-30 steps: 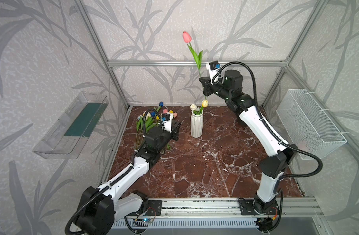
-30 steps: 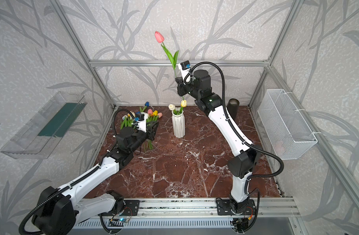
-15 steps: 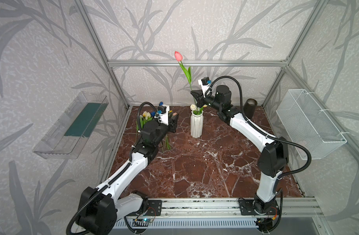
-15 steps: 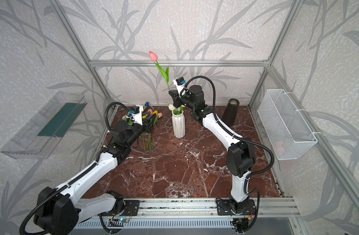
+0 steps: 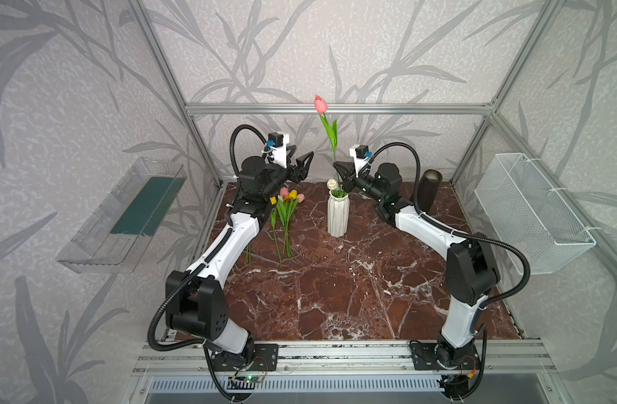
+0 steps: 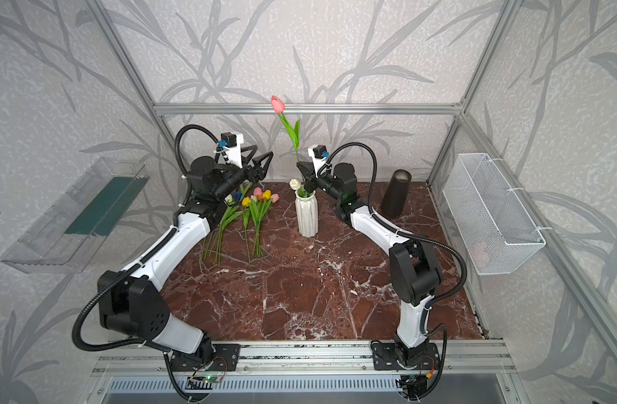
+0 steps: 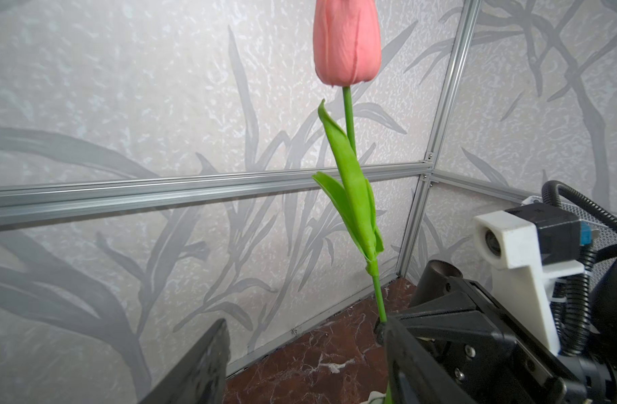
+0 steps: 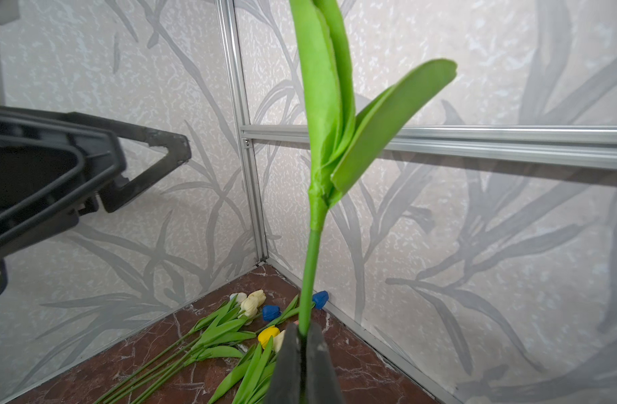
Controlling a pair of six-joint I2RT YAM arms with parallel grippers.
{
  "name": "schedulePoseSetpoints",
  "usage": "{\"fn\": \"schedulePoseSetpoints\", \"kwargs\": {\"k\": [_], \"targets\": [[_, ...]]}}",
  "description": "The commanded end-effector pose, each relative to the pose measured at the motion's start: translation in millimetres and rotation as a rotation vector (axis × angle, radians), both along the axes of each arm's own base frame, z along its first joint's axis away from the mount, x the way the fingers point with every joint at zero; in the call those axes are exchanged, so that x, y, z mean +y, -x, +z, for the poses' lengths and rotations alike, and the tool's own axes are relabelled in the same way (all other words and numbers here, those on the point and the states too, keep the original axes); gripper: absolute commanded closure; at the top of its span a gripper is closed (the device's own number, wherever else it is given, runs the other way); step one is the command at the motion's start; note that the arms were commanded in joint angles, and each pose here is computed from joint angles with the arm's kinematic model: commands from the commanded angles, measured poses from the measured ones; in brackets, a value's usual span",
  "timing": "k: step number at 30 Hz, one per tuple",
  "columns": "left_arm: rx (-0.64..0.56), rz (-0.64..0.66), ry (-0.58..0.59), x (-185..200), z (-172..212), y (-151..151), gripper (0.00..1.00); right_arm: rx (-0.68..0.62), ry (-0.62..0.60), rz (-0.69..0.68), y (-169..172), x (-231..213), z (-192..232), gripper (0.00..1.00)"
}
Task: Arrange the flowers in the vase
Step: 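Move the left gripper to the pink tulip stem and grasp it, then open the right gripper and withdraw it while the left gripper holds the tulip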
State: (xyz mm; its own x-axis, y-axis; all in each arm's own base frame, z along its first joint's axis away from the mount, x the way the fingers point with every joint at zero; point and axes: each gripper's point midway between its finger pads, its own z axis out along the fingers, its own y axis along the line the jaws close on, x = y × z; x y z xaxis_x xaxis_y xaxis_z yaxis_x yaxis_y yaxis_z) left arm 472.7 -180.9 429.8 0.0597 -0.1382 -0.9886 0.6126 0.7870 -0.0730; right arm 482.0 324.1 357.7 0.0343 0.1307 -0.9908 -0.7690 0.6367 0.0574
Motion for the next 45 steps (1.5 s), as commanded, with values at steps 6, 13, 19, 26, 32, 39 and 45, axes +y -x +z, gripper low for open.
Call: {"fn": "schedulePoseSetpoints", "kwargs": {"k": [6, 13, 19, 26, 32, 39, 45], "targets": [[-0.051, -0.172, -0.036, -29.8, 31.7, -5.1, 0.30, -0.131, -0.053, 0.064, 33.1, -5.3, 42.0, 1.00], [-0.057, -0.224, -0.071, -47.8, 35.2, -11.2, 0.32, -0.177, -0.092, 0.054, 41.3, -12.2, 35.9, 1.00], [-0.047, -0.304, -0.123, -69.8, 30.6, -7.3, 0.36, -0.157, -0.088, 0.055, 41.7, -12.2, 24.7, 0.98], [-0.047, -0.354, -0.148, -83.5, 24.7, 2.6, 0.43, -0.146, -0.082, 0.055, 41.2, -11.2, 19.0, 0.98], [-0.056, -0.367, -0.150, -89.5, 26.1, 4.5, 0.58, -0.158, -0.080, 0.051, 44.0, -10.6, 16.2, 0.97], [-0.056, -0.381, -0.149, -96.8, 26.4, 6.9, 0.79, -0.174, -0.086, 0.029, 45.5, -12.2, 13.6, 0.96], [-0.057, -0.379, -0.156, -100.2, 24.3, 8.5, 0.88, -0.180, -0.084, 0.034, 46.5, -11.5, 12.2, 0.89]]}}
